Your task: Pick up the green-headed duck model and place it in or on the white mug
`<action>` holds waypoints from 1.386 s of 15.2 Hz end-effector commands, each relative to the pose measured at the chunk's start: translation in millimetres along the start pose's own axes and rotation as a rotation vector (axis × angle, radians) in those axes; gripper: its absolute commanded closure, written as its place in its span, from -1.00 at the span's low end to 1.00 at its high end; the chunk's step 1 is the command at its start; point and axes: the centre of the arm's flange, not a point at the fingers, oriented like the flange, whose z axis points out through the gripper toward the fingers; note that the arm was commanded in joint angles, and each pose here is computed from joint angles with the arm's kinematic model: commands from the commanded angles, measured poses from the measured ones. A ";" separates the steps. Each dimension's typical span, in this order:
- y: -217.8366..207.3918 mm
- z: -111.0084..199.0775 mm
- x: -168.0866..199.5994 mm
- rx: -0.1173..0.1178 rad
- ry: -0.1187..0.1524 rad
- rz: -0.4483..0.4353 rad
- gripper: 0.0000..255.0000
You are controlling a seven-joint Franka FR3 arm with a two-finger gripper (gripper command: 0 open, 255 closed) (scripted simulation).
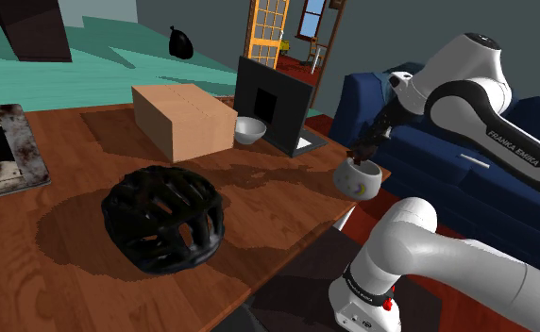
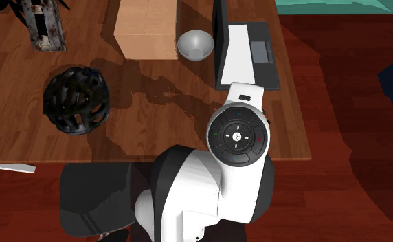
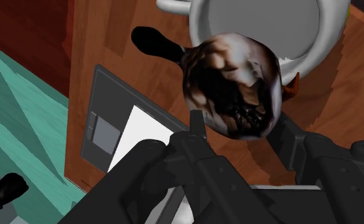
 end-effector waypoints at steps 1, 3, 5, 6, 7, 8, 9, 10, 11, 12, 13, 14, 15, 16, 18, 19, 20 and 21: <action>-3.2 4.9 -1.5 0.000 0.000 0.000 1.00; -3.1 4.9 -1.6 0.000 0.000 0.000 1.00; -3.1 4.9 -1.6 0.000 0.000 0.000 1.00; -3.1 4.9 -1.6 0.000 0.000 0.000 1.00; -3.1 4.9 -1.6 0.000 0.000 0.000 1.00; -3.1 4.9 -1.6 0.000 0.000 0.000 1.00; -3.1 4.7 -1.3 0.000 0.000 0.000 -1.00; -3.3 4.6 -1.3 0.000 0.000 0.000 -1.00; -3.2 4.9 -1.4 0.000 0.000 0.000 -1.00; -3.2 4.9 -1.3 0.000 0.000 0.000 -1.00; -3.3 4.9 -1.4 0.000 0.000 0.000 -1.00; -3.1 4.9 -1.6 0.000 0.000 0.000 -1.00; -3.1 -8.3 -1.6 0.000 0.000 0.000 -1.00; -3.1 -21.5 -1.6 0.000 0.000 0.000 -1.00; -3.1 -45.1 -1.6 0.000 0.000 0.000 -1.00; -3.1 -45.1 -1.6 0.000 0.000 0.000 -1.00; -3.1 -45.1 -1.6 0.000 0.000 0.000 -1.00; -3.2 -45.1 -1.6 0.000 0.000 0.000 -1.00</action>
